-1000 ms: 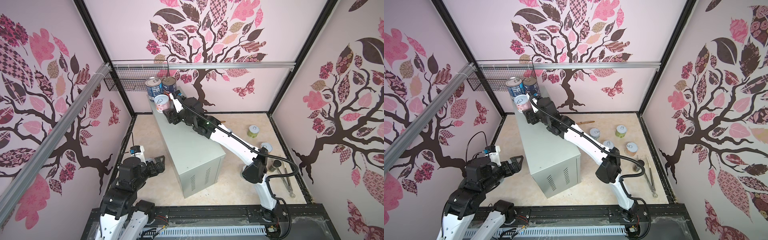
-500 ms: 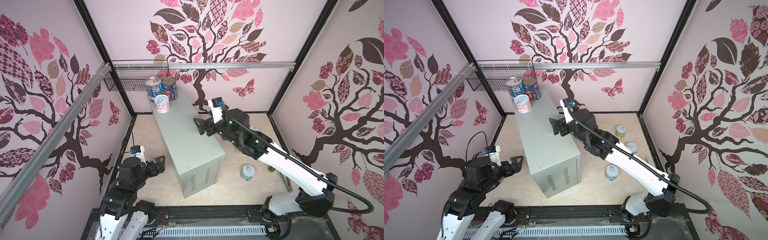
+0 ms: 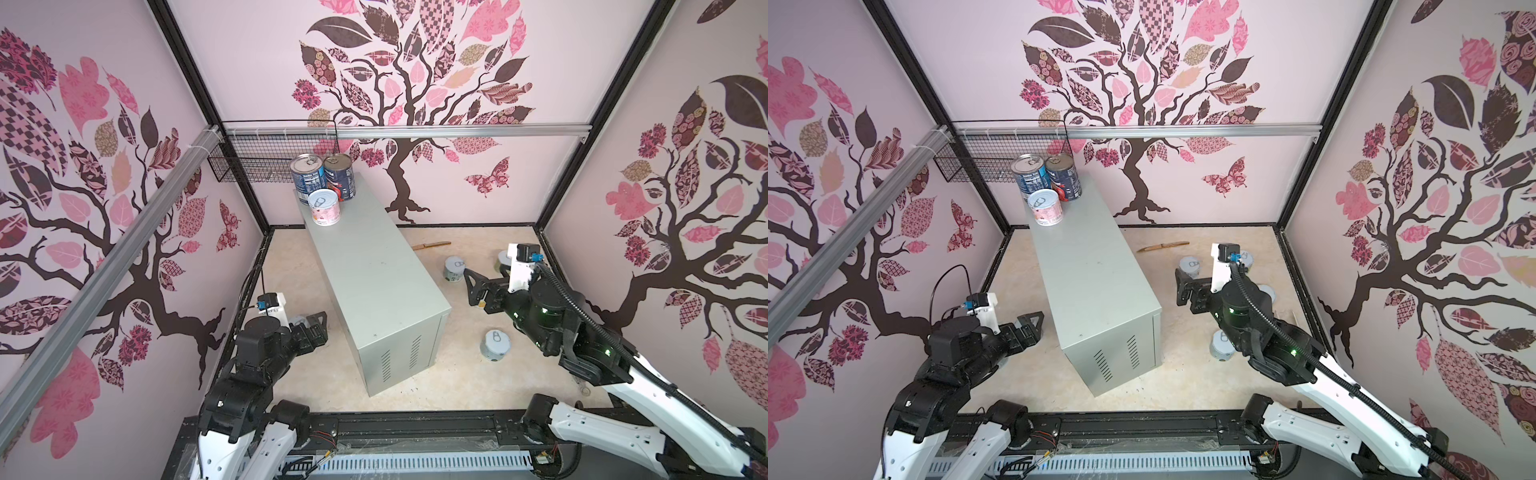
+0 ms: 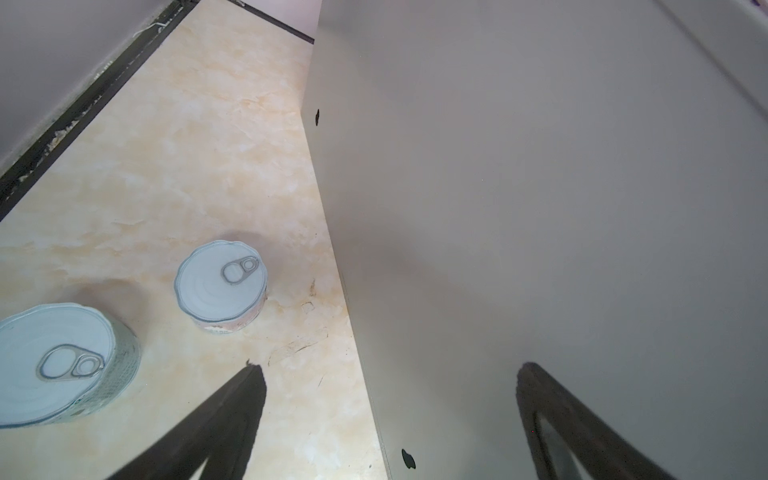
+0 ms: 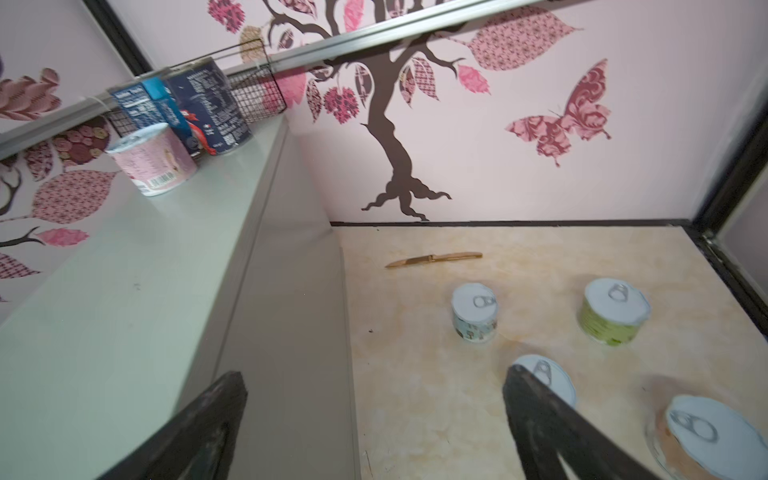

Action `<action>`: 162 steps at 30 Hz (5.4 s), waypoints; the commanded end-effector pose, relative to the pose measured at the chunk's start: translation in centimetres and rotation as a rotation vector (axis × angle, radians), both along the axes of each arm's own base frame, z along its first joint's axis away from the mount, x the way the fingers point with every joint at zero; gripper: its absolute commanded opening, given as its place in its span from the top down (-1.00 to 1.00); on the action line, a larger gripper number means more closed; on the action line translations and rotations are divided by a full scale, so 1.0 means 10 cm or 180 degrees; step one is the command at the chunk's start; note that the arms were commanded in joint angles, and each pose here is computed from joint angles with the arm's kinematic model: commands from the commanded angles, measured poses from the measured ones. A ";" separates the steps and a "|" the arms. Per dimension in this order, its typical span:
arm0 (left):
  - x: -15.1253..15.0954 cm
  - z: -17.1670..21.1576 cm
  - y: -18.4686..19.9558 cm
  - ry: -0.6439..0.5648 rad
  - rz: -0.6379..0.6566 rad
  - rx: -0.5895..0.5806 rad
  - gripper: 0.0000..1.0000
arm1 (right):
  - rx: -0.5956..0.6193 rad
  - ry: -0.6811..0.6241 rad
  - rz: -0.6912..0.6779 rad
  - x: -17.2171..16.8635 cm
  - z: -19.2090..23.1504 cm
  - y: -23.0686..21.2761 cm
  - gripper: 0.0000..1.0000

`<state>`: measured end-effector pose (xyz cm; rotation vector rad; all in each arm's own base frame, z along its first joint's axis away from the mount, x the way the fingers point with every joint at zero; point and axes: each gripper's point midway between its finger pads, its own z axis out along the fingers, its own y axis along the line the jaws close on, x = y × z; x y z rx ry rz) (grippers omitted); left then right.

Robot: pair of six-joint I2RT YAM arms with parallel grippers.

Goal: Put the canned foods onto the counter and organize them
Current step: 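Draw the right gripper back toward the floor cans, then lower the right gripper over the teal-labelled white-lidded floor can, then close the right gripper around the teal-labelled can and lift it, then carry the teal-labelled can over the cabinet top with the right gripper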

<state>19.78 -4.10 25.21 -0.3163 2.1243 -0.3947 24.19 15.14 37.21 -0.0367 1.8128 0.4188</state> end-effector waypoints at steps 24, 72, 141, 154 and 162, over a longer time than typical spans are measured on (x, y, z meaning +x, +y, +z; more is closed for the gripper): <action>0.24 -0.34 0.07 0.0292 0.0390 -0.0081 -0.96 | -0.0272 0.1437 -0.1406 1.08 -2.69 -0.71 -1.00; 0.31 -0.41 -0.10 0.0492 -0.0003 0.0327 -0.96 | -0.0359 0.1829 -0.1627 1.99 -3.61 -0.78 -0.76; -0.19 0.81 -0.04 -0.0345 -0.0172 -0.0017 -0.96 | 0.0125 0.0218 0.0279 0.74 0.30 0.13 -0.14; 0.04 1.17 -0.28 -0.0462 -0.0430 -0.0163 -0.96 | -0.0068 0.0219 0.0824 1.00 0.74 0.79 -0.14; 0.15 1.16 -0.26 -0.0540 -0.0374 -0.0063 -0.96 | -0.0430 0.0177 0.1128 1.20 0.81 1.42 -0.15</action>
